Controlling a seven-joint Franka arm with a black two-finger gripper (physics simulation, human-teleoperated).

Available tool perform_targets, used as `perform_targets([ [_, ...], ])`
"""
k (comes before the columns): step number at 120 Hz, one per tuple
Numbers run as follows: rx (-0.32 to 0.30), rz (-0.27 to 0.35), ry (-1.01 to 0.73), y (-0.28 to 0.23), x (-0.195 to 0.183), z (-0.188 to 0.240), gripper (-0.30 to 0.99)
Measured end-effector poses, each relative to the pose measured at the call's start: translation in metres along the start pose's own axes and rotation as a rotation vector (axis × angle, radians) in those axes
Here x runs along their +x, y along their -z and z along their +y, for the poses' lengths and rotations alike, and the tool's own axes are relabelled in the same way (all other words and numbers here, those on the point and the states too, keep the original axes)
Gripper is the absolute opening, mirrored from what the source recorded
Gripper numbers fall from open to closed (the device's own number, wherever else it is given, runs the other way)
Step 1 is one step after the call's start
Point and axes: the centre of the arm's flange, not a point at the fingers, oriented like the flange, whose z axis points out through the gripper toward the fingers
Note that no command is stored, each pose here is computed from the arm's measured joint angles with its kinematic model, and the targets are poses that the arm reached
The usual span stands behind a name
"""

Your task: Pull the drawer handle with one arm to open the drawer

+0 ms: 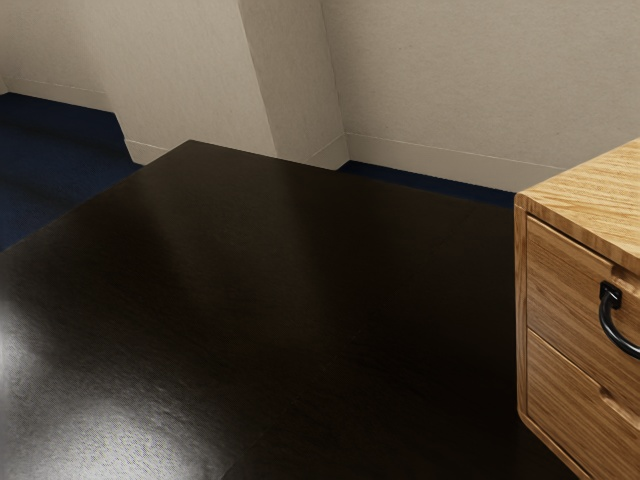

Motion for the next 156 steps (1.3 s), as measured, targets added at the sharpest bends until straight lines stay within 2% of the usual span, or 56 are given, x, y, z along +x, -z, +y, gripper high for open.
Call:
perform_targets([
  [54, 0.0, 0.006, 0.0, 0.001, 0.001, 0.0, 0.69],
  [94, 0.0, 0.038, 0.0, 0.004, 0.008, 0.0, 0.69],
  [124, 0.0, 0.024, -0.001, 0.008, 0.036, 0.0, 0.69],
  [156, 0.0, 0.003, -0.001, 0.009, 0.083, 0.0, 0.69],
])
